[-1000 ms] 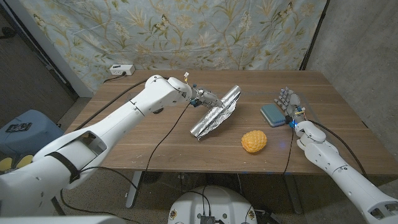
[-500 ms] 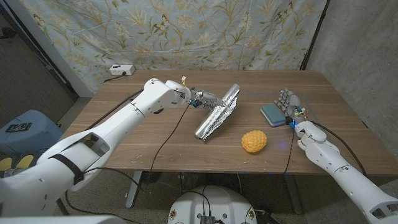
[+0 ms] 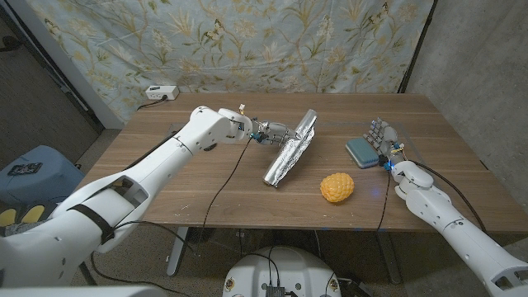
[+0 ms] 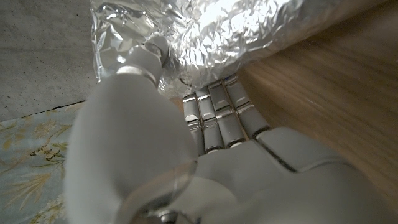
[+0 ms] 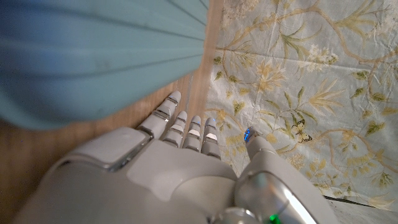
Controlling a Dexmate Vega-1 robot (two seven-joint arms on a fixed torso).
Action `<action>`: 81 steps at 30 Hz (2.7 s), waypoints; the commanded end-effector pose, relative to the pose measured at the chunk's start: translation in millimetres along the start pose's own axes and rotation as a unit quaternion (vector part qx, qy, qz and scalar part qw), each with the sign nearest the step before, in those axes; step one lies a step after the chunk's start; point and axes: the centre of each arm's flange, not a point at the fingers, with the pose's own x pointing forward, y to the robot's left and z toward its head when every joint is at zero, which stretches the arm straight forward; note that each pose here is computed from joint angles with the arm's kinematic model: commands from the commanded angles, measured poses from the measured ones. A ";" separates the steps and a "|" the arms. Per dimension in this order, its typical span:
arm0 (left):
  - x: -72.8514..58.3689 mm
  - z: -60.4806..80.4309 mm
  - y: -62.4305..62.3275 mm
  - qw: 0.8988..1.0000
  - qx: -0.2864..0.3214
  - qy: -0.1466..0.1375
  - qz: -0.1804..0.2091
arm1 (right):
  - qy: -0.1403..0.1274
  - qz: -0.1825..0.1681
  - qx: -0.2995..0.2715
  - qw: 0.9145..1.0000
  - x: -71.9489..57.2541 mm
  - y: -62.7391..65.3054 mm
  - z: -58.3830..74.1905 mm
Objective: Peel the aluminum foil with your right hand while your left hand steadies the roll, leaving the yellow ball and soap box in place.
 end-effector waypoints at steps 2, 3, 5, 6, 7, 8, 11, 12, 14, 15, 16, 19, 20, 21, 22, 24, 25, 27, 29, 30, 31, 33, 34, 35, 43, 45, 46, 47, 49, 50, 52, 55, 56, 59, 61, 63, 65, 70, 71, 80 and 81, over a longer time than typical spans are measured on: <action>4.0 -1.2 4.5 0.999 -0.037 0.002 -0.018 | 0.005 0.008 -0.004 1.000 3.9 6.5 0.9; 5.1 -2.0 4.9 0.999 -0.043 0.002 -0.022 | 0.004 0.008 -0.005 1.000 4.5 6.8 2.4; 7.5 -3.6 5.8 0.998 -0.054 0.004 -0.028 | 0.001 0.009 -0.011 1.000 5.3 7.5 7.2; 8.8 -4.2 6.3 0.998 -0.058 0.004 -0.033 | -0.001 0.010 -0.015 1.000 5.8 7.9 10.5; 10.2 -4.7 6.8 0.998 -0.060 0.006 -0.035 | -0.003 0.011 -0.019 1.000 6.2 8.2 14.1; 11.5 -5.0 7.2 0.997 -0.061 0.007 -0.035 | -0.006 0.011 -0.023 1.000 6.4 8.5 17.7; 16.0 -5.5 8.4 0.996 -0.073 0.008 -0.043 | -0.016 0.011 -0.035 0.999 6.6 9.1 28.4; 17.5 -5.4 8.8 0.996 -0.076 0.008 -0.047 | -0.019 0.011 -0.038 0.999 6.6 9.4 31.5; 20.1 -4.7 9.4 0.996 -0.075 0.008 -0.051 | -0.025 0.011 -0.045 0.999 7.0 9.9 37.5; 21.5 -4.6 9.4 0.996 -0.077 0.007 -0.054 | -0.027 0.012 -0.047 0.998 7.1 10.2 40.0; 23.0 -4.7 9.6 0.995 -0.081 0.007 -0.057 | -0.030 0.012 -0.048 0.998 7.0 10.6 42.1; 28.3 -6.1 10.7 0.993 -0.100 0.008 -0.066 | -0.032 0.012 -0.057 0.998 6.8 12.0 47.0; 29.9 -6.5 11.1 0.992 -0.106 0.007 -0.071 | -0.032 0.012 -0.060 0.998 6.7 12.3 47.9; 31.2 -7.0 11.4 0.991 -0.110 0.006 -0.074 | -0.031 0.012 -0.061 0.998 6.7 12.7 48.5; 32.3 -7.3 11.7 0.991 -0.112 0.006 -0.071 | -0.030 0.011 -0.062 0.998 6.7 12.9 49.0; 35.2 -8.9 12.0 0.990 -0.123 0.006 -0.075 | -0.027 0.012 -0.066 0.997 6.6 13.2 50.1; 36.6 -9.9 12.0 0.988 -0.130 0.004 -0.080 | -0.026 0.011 -0.068 0.997 6.5 13.4 50.6; 39.1 -11.3 11.5 0.987 -0.137 0.004 -0.082 | -0.023 0.013 -0.071 0.997 6.5 13.7 51.8; 41.5 -12.4 10.4 0.987 -0.140 0.003 -0.083 | -0.020 0.014 -0.077 0.997 6.5 14.0 53.2; 42.6 -13.1 9.8 0.986 -0.144 0.002 -0.085 | -0.018 0.014 -0.079 0.997 6.6 14.0 53.9; 43.6 -13.8 9.3 0.985 -0.148 0.002 -0.087 | -0.017 0.014 -0.081 0.996 6.7 14.1 54.6; 45.8 -14.7 8.2 0.985 -0.149 0.003 -0.087 | -0.012 0.016 -0.086 0.996 7.2 14.4 55.1; 47.3 -15.8 7.6 0.983 -0.157 0.003 -0.091 | -0.009 0.017 -0.089 0.996 7.7 15.0 55.2; 50.5 -18.4 6.3 0.978 -0.180 0.004 -0.100 | -0.003 0.023 -0.095 0.995 8.5 17.2 55.6; 58.7 -17.1 -3.0 0.973 -0.202 -0.001 -0.108 | 0.018 0.041 -0.120 0.992 10.4 22.7 55.0; 60.4 -16.5 -5.7 0.972 -0.207 -0.001 -0.111 | 0.018 0.043 -0.121 0.992 10.3 22.9 54.9; 61.5 -16.7 -7.1 0.970 -0.213 -0.001 -0.115 | 0.019 0.044 -0.123 0.991 10.2 23.0 54.9; 62.7 -17.2 -8.5 0.969 -0.218 0.000 -0.117 | 0.019 0.045 -0.125 0.991 10.1 23.2 55.2; 64.9 -17.1 -11.2 0.968 -0.220 0.002 -0.120 | 0.019 0.046 -0.130 0.990 9.5 23.0 56.2; 65.8 -16.7 -12.6 0.968 -0.219 0.003 -0.120 | 0.019 0.046 -0.131 0.990 9.1 22.7 56.5; 67.9 -16.6 -15.2 0.967 -0.224 0.003 -0.123 | 0.021 0.047 -0.133 0.990 8.1 22.0 56.5; 70.8 -16.9 -19.3 0.962 -0.238 0.004 -0.130 | 0.025 0.048 -0.136 0.989 6.2 20.8 56.2; 71.6 -16.8 -20.5 0.962 -0.240 0.005 -0.132 | 0.027 0.048 -0.136 0.989 5.6 20.4 56.0; 72.9 -16.5 -23.9 0.959 -0.250 0.009 -0.134 | 0.032 0.051 -0.140 0.988 4.0 20.4 55.3; 72.4 -15.5 -25.7 0.958 -0.253 0.010 -0.135 | 0.035 0.053 -0.141 0.988 3.6 20.7 55.1; 71.2 -14.2 -27.0 0.957 -0.256 0.010 -0.136 | 0.037 0.056 -0.145 0.987 3.6 21.9 55.4; 69.9 -14.1 -27.9 0.954 -0.265 0.009 -0.138 | 0.038 0.059 -0.146 0.987 3.9 23.5 55.7; 65.0 -16.3 -27.5 0.951 -0.279 0.011 -0.136 | 0.041 0.065 -0.154 0.985 5.5 28.8 57.9; 63.9 -17.5 -27.1 0.950 -0.282 0.011 -0.135 | 0.042 0.066 -0.156 0.985 6.1 29.9 58.5; 53.3 -32.8 -23.7 0.937 -0.324 0.018 -0.131 | 0.051 0.079 -0.167 0.981 11.7 38.1 63.4; 52.1 -34.4 -22.9 0.936 -0.328 0.018 -0.130 | 0.053 0.081 -0.169 0.981 12.3 38.9 64.3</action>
